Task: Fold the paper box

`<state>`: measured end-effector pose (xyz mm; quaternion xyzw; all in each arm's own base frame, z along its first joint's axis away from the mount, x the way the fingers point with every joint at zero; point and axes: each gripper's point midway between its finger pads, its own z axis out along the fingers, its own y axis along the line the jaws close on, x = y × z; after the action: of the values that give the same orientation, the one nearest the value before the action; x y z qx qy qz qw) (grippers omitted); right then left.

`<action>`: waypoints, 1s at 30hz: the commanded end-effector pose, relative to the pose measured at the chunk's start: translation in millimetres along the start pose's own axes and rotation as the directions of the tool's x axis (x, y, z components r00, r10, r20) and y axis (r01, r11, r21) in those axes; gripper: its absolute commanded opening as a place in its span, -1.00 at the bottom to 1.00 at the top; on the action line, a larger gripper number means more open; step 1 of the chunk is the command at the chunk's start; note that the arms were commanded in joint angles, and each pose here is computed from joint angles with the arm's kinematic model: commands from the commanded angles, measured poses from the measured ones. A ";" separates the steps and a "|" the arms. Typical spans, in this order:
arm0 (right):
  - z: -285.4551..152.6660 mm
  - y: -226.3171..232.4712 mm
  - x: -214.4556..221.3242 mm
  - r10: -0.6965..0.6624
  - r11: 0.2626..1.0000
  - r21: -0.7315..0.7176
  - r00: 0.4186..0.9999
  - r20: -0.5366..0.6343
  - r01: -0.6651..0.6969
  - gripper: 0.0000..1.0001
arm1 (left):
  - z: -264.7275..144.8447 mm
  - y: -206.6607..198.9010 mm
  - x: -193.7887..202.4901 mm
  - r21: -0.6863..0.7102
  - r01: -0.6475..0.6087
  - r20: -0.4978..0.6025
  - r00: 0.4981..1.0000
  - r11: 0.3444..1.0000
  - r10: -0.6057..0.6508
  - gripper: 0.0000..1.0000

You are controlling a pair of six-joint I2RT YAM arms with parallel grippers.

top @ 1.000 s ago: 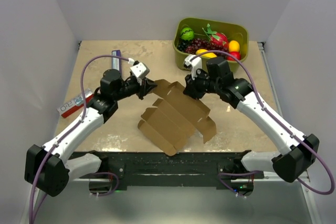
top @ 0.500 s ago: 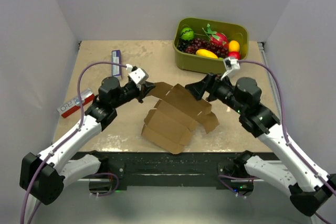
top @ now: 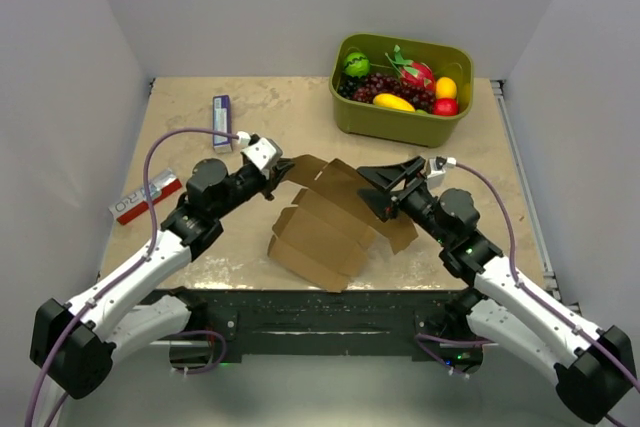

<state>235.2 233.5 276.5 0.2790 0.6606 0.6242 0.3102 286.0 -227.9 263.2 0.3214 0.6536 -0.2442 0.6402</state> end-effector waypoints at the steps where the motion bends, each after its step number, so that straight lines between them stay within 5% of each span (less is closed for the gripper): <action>1: 6.3 2.0 -2.1 0.208 0.976 -0.062 0.978 0.000 -0.208 0.78 | -3.3 8.7 -20.5 -0.062 -0.048 0.072 0.996 0.997 0.052 -1.00; 21: 34.0 -56.4 -30.2 0.466 0.880 0.008 0.868 0.172 -0.474 0.66 | -16.2 -19.2 -32.2 0.006 -0.176 0.148 0.974 0.984 0.173 -1.00; 30: 48.5 -61.8 -40.0 0.471 0.876 0.003 0.855 0.218 -0.483 0.56 | -18.3 -31.8 -31.5 0.057 -0.215 0.160 0.966 0.975 0.203 -1.00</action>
<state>286.0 235.1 193.4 0.4964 0.5899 0.6085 0.1879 259.4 -232.8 270.9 0.3749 0.6001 -0.2129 0.6738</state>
